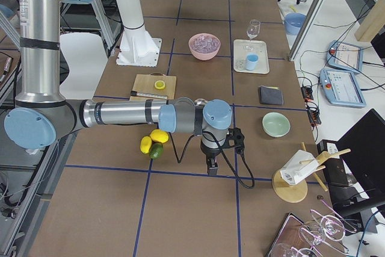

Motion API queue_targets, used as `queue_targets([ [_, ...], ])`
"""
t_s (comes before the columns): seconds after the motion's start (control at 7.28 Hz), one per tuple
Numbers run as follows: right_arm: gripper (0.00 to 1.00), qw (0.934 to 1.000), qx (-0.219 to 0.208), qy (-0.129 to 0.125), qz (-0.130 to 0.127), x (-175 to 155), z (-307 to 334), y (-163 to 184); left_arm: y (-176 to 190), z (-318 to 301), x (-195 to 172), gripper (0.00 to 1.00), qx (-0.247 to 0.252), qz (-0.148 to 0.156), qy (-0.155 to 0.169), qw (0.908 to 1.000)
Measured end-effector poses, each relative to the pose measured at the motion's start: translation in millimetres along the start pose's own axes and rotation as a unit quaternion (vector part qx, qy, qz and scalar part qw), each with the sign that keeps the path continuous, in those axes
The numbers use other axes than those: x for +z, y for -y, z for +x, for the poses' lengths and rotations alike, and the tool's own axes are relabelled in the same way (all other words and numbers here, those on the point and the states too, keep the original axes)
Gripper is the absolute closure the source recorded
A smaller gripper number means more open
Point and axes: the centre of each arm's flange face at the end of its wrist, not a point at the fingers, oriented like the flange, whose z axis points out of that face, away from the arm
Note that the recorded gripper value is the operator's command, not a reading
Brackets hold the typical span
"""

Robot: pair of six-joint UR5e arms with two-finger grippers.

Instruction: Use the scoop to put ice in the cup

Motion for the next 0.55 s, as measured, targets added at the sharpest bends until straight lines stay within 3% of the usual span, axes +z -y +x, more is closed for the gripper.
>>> queue_targets([
  [0.27, 0.00, 1.0000, -0.003, 0.001, 0.005, -5, -4, 5, 6, 6, -4, 0.00, 0.014, 0.014, -0.006, 0.9998],
  [0.55, 0.00, 0.9996, -0.018, 0.000, 0.023, -9, -8, 10, 17, 14, -12, 0.00, 0.060, 0.059, 0.000, 0.9965],
])
